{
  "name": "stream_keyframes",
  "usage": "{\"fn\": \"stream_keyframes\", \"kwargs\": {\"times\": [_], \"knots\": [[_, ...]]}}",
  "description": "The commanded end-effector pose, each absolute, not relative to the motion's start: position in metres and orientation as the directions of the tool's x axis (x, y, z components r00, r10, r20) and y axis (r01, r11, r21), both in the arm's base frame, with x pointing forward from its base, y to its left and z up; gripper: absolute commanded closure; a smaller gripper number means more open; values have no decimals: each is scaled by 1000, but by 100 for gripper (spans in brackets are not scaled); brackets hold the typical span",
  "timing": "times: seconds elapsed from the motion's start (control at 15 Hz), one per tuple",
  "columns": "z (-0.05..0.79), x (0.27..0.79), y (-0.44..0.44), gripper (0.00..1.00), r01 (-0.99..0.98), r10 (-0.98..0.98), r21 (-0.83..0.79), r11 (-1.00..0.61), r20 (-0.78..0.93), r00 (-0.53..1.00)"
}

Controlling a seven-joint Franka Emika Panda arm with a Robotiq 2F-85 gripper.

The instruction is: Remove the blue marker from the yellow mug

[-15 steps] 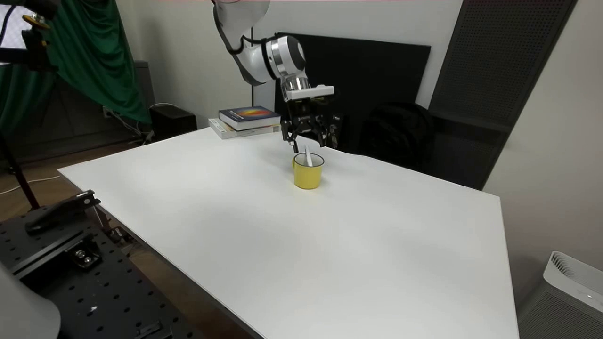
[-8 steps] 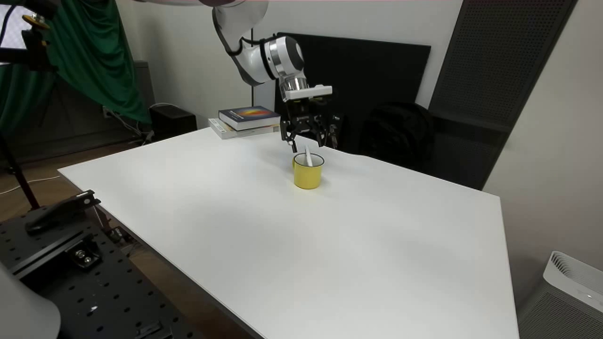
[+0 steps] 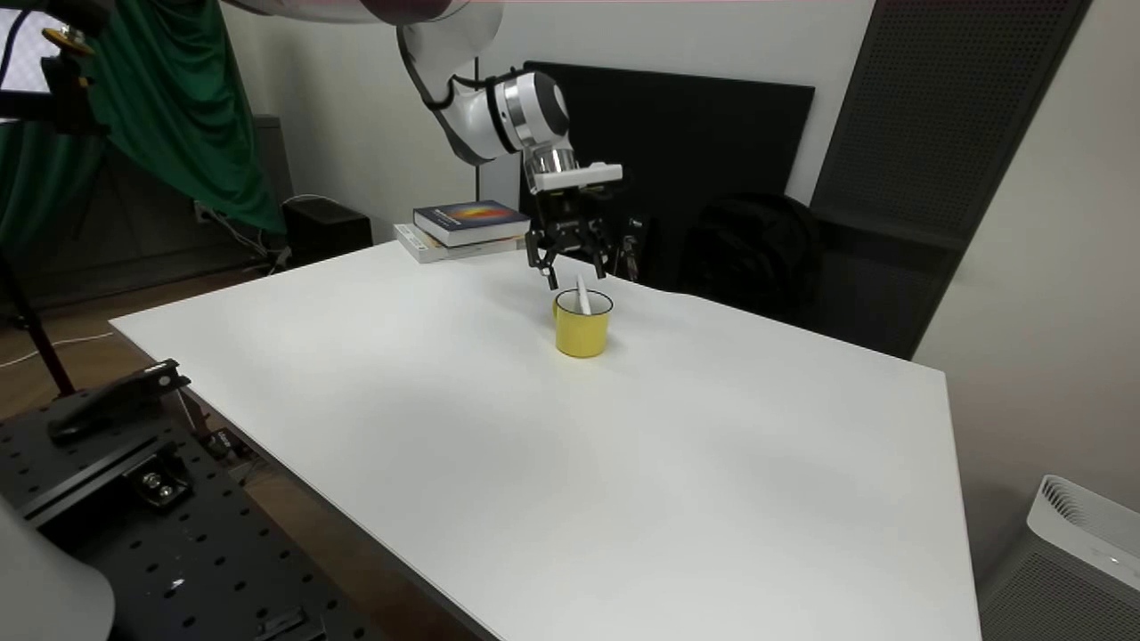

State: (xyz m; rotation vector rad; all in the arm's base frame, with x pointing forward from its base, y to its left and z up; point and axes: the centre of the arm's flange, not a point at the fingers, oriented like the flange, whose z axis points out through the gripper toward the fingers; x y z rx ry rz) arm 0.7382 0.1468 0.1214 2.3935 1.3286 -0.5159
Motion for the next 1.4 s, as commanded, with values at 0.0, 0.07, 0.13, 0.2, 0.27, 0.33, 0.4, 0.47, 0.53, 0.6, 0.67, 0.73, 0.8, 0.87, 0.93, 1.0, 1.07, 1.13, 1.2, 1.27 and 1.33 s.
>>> {"fn": "stream_keyframes", "kwargs": {"times": [0.0,0.07,0.13,0.2,0.27,0.33,0.4,0.47,0.53,0.6,0.67,0.73,0.8,0.87,0.93,1.0,1.07,1.13,1.2,1.27,1.33], "knots": [[119,756,152,31,847,713,143,-513,-478,513],[118,756,153,40,846,712,144,-513,-480,513],[118,756,153,47,846,710,146,-513,-482,514],[118,755,153,54,846,709,146,-513,-485,513],[118,755,154,61,847,707,145,-512,-488,511],[119,755,155,67,847,706,145,-511,-491,510],[119,755,156,73,847,705,145,-511,-493,509],[119,755,157,81,848,704,144,-511,-496,509],[119,754,157,88,848,702,144,-511,-499,508],[119,754,158,95,848,700,144,-511,-502,507],[119,754,158,99,847,699,145,-511,-504,508],[120,755,158,100,846,696,146,-512,-506,509],[121,756,158,96,846,694,148,-513,-508,510],[125,758,158,96,844,691,153,-514,-508,513],[129,761,158,96,841,688,159,-517,-508,518],[139,766,158,96,838,686,163,-522,-504,525],[147,770,158,96,833,682,171,-526,-499,534],[160,775,158,96,827,678,177,-533,-495,543],[170,779,157,96,822,674,180,-540,-492,551],[183,783,157,96,814,668,188,-549,-488,563],[196,788,157,96,808,663,184,-560,-485,570]]}}
